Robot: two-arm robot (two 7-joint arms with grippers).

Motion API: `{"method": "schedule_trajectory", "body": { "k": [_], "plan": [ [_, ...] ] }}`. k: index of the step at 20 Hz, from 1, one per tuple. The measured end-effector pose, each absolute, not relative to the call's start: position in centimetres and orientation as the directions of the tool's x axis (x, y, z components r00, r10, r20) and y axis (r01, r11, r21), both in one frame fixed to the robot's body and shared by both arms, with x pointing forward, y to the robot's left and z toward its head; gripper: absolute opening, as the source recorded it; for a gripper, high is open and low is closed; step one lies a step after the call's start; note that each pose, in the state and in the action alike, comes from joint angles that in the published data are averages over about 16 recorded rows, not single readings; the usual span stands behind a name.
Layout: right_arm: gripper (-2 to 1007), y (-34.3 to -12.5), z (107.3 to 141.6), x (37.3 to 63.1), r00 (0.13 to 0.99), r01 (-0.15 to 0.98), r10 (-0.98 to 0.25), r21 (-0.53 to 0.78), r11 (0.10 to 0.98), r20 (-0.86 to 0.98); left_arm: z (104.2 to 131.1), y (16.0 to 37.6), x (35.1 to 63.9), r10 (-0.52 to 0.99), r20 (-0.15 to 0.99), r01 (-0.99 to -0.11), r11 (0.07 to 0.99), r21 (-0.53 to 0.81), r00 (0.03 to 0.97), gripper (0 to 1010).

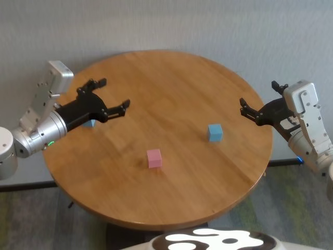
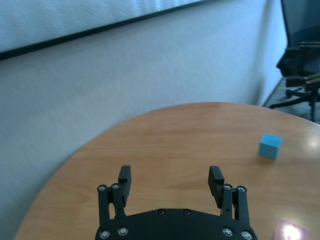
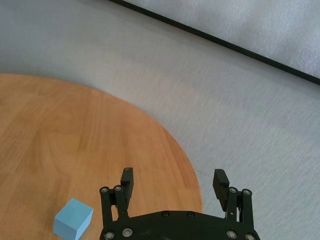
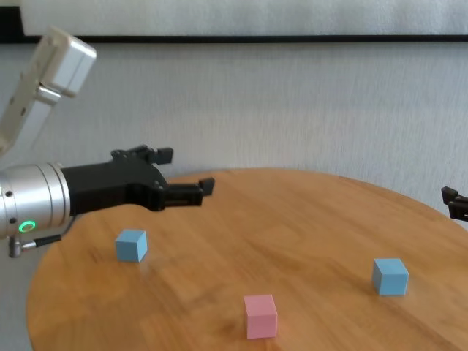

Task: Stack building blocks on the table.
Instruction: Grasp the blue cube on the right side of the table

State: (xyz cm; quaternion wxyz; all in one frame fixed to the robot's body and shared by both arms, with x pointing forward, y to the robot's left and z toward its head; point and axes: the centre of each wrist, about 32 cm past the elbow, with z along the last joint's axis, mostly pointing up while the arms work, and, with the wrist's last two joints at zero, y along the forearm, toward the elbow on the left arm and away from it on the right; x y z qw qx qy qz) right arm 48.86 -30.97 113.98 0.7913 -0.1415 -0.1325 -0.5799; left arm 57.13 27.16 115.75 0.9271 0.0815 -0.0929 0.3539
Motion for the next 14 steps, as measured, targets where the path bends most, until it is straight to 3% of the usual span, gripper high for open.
{"method": "schedule_trajectory", "body": {
  "k": [14],
  "plan": [
    [1005, -31.0, 114.0, 48.9, 0.292, 0.955, -0.880, -0.070, 0.287, 0.374, 117.3, 28.4, 55.5, 0.748, 0.237, -0.764, 0.645, -0.036, 0.620, 1000]
  ]
}}
